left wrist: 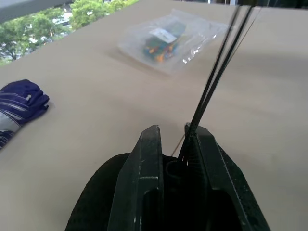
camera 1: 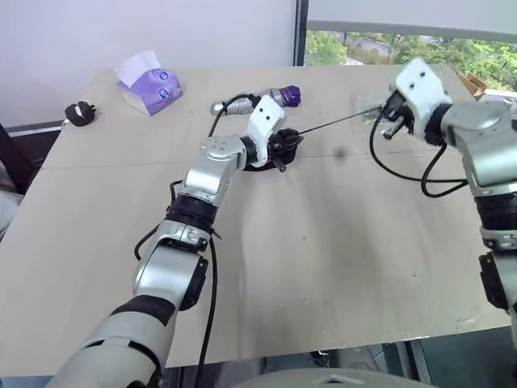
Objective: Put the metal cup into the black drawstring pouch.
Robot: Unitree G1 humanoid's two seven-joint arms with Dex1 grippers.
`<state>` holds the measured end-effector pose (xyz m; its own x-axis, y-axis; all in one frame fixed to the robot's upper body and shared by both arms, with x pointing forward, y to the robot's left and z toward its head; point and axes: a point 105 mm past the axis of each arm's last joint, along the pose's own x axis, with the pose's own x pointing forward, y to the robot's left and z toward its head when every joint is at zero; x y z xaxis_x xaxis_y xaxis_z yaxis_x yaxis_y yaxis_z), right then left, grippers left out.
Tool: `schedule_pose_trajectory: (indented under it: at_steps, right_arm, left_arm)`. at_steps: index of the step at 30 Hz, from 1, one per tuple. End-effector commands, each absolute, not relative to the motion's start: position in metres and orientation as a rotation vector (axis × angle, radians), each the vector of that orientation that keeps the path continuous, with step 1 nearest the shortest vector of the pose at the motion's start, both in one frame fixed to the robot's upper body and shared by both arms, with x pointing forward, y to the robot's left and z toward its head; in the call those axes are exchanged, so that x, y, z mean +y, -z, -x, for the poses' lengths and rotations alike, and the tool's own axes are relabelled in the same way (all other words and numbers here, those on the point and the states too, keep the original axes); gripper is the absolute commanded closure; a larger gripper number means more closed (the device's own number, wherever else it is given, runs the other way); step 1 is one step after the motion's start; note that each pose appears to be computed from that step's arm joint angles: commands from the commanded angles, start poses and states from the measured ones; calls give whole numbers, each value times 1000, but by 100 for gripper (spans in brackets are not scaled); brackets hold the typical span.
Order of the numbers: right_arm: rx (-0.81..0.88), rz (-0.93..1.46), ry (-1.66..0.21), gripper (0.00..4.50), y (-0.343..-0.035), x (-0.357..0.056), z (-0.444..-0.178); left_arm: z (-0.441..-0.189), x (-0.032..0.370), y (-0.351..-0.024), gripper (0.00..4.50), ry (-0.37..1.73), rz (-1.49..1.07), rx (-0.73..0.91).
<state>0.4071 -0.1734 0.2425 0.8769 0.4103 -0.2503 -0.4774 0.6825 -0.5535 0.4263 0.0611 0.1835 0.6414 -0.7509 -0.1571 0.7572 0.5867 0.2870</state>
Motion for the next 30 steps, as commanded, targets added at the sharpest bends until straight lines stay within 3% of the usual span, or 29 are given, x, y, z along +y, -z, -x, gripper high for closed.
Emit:
schedule_pose_trajectory:
  at_steps: [1,3,5,6,9,13,15,24,30]
  right_arm:
    - [7,571,-428,450,-261,-196,-402]
    - [30,493,-548,450,-244,-181,-392]
    - [48,451,-591,450,-225,-179,-385]
    - [65,440,-587,390,-212,-182,-380]
    - [81,390,-586,267,-191,-191,-361]
    - [48,332,-571,105,-183,-202,-332]
    - [26,300,-572,2,-179,-201,-316]
    - [17,297,-645,2,-156,-196,-261]
    - [64,249,-619,2,-138,-203,-243]
  left_arm:
    - [-432,73,-178,432,829,-381,-5]
    - [-419,60,-184,431,960,-322,-25]
    - [-413,61,-204,331,972,-215,-107]
    - [-409,65,-214,302,955,-187,-144]
    - [-383,87,-229,162,931,-132,-187]
    - [-344,125,-226,7,821,-57,-146]
    - [-326,144,-214,0,739,-37,-105]
    - [-248,184,-152,0,509,-1,43]
    - [-226,189,-142,0,428,24,75]
